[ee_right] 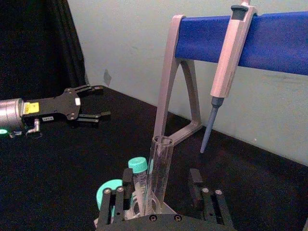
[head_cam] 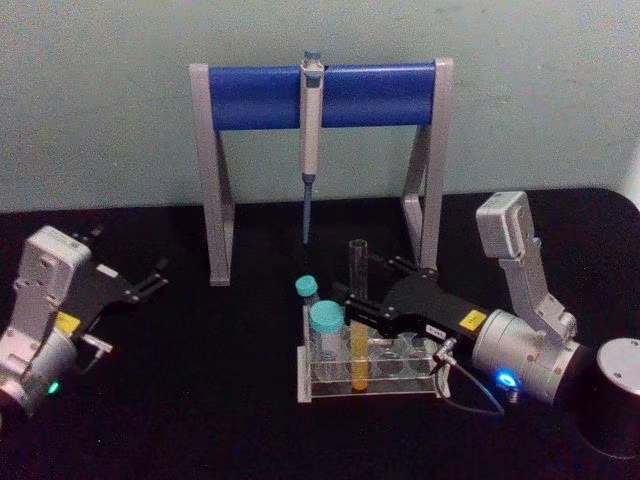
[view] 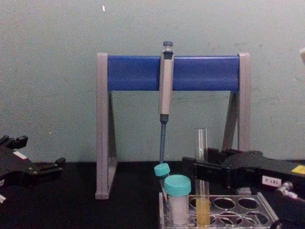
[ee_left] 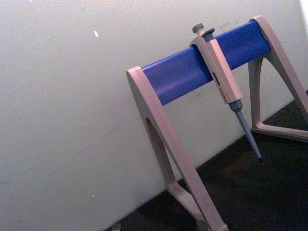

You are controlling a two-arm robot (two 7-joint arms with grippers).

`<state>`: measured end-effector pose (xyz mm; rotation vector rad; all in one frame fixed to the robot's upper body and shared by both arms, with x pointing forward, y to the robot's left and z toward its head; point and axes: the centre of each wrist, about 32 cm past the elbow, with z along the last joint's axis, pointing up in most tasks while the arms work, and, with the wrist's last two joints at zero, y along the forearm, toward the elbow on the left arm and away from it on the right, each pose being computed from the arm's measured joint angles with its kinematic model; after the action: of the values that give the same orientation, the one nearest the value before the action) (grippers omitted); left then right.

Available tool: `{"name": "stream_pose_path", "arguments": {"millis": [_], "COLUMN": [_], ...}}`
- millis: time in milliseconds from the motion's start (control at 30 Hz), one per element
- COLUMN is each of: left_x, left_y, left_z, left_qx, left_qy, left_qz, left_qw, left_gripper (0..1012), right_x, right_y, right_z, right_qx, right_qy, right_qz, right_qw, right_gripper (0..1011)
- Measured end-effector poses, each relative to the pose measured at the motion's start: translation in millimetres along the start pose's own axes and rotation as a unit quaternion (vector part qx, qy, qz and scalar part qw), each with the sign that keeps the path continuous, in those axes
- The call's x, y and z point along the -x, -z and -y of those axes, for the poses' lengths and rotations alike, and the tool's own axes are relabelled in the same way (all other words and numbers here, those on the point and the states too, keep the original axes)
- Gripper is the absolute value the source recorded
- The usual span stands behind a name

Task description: Pick up the test tube from the test tube rack, shake it, then place it back into the test tube rack.

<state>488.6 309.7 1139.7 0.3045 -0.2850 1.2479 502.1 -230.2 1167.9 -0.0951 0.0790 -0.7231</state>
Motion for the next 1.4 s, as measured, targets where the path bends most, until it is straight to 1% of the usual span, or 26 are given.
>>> {"name": "stream_pose_path", "arguments": {"millis": [67,100,200,267,300,333,400,467,533,633,1167,1267,1400], "left_x": [0.0,0.0,0.0,0.0,0.0,0.0,0.0,0.0,0.0,0.0,0.0,0.0,0.0], "left_y": [0.0,0.0,0.0,0.0,0.0,0.0,0.0,0.0,0.0,0.0,0.0,0.0,0.0], "left_z": [0.0,0.0,0.0,0.0,0.0,0.0,0.0,0.0,0.0,0.0,0.0,0.0,0.0], "left_qx": [0.000,0.000,0.000,0.000,0.000,0.000,0.000,0.000,0.000,0.000,0.000,0.000,0.000], "left_qy": [0.000,0.000,0.000,0.000,0.000,0.000,0.000,0.000,0.000,0.000,0.000,0.000,0.000], "left_qz": [0.000,0.000,0.000,0.000,0.000,0.000,0.000,0.000,0.000,0.000,0.000,0.000,0.000], "left_qw": [1.0000,1.0000,1.0000,1.0000,1.0000,1.0000,1.0000,1.0000,1.0000,1.0000,1.0000,1.0000,1.0000], "left_gripper": [1001,1001,1001,1001,1001,1001,1001,1002,1001,1002,1001,1001,1001], "right_x": [-0.1,0.0,0.0,0.0,0.0,0.0,0.1,0.1,0.1,0.1,0.2,0.7,2.8], "right_y": [0.0,0.0,0.0,0.0,0.0,-0.1,-0.1,-0.1,-0.2,-0.3,-0.1,-0.2,-1.2], "right_z": [0.1,0.2,0.2,0.2,0.2,0.2,0.2,0.2,0.2,0.2,0.2,0.6,1.3], "right_qx": [0.000,0.000,0.000,0.000,0.000,0.000,0.000,0.000,-0.001,-0.001,-0.002,-0.009,-0.017], "right_qy": [0.000,0.000,0.000,0.000,0.000,0.000,0.000,0.000,0.000,0.000,0.000,0.000,-0.002], "right_qz": [0.000,0.000,0.000,0.000,0.000,0.000,0.000,0.000,-0.001,-0.001,0.001,0.011,0.032], "right_qw": [1.0000,1.0000,1.0000,1.0000,1.0000,1.0000,1.0000,1.0000,1.0000,1.0000,1.0000,0.9999,0.9993], "right_gripper": [715,654,596,509,498,429,388,304,261,245,245,244,242]}}
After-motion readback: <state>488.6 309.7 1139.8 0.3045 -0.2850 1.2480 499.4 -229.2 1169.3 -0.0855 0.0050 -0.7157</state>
